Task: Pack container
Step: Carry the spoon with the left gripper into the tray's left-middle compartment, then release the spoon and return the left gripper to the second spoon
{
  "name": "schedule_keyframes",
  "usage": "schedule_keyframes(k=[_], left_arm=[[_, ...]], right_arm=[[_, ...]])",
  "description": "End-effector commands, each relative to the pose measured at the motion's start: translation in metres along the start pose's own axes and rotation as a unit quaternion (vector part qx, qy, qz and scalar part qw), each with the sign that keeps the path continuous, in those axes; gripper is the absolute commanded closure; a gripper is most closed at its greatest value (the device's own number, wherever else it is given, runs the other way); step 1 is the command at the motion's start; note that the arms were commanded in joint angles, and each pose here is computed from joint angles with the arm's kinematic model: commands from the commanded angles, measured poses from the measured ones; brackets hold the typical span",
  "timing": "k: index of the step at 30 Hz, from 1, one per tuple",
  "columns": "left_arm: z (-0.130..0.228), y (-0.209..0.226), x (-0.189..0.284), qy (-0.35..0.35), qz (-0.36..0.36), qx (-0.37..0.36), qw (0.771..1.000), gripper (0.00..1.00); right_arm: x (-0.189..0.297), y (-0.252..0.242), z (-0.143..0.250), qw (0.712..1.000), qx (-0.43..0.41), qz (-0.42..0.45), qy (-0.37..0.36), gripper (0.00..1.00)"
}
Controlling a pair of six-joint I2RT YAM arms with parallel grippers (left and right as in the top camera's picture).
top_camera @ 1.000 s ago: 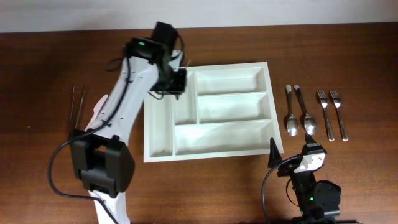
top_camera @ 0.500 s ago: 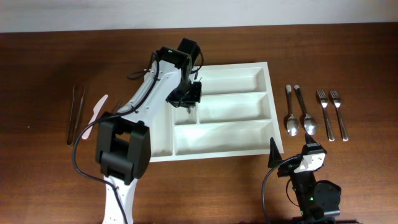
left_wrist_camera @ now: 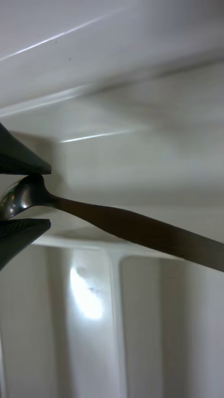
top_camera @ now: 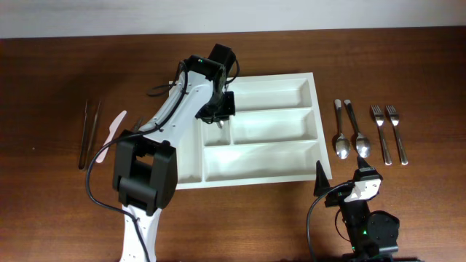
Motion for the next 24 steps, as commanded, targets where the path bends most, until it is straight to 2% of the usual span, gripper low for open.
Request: schedule_keyframes(k=[1, 5, 7, 8, 13, 19, 24], left_arm=[[-0.006, 0.003, 0.004, -0.018, -0.010, 0.018, 1.000, 0.97], [-0.007, 0.003, 0.004, -0.020, -0.008, 0.018, 1.000, 0.94], [-0.006, 0.002, 0.004, -0.019, -0.008, 0.017, 1.000, 0.77], [-0.006, 0.003, 0.004, -0.018, -0.009, 0.017, 1.000, 0.73], [-0.006, 0.003, 0.004, -0.018, -0.009, 0.014, 1.000, 0.63], [-0.016, 0.028, 0.026, -0.029, -0.025, 0.014, 0.999, 0.60], [-0.029, 0.080, 0.077, -0.082, -0.084, 0.016, 0.993, 0.60]], right_arm=[[0.000, 0.000, 0.002, 1.000, -0.004, 0.001, 0.002, 0.01], [0.000, 0.000, 0.002, 1.000, -0.004, 0.001, 0.002, 0.01], [0.000, 0.000, 0.002, 1.000, -0.004, 0.001, 0.002, 0.01], [0.000, 0.000, 0.002, 1.000, -0.004, 0.001, 0.002, 0.01], [0.000, 0.000, 0.002, 1.000, -0.004, 0.001, 0.002, 0.01], [0.000, 0.000, 0.002, 1.000, -0.004, 0.001, 0.002, 0.01], [0.000, 0.000, 0.002, 1.000, -0.004, 0.001, 0.002, 0.01]])
Point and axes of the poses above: each gripper's point midway between its finger pads, its own x axis back along the fingers, its own y axis along the line the jaws close on, z = x × y, the point moved 8 cm from there along x, back along the fingers, and after that the axes turned 12 degrees about x, right-handed, at the moved point
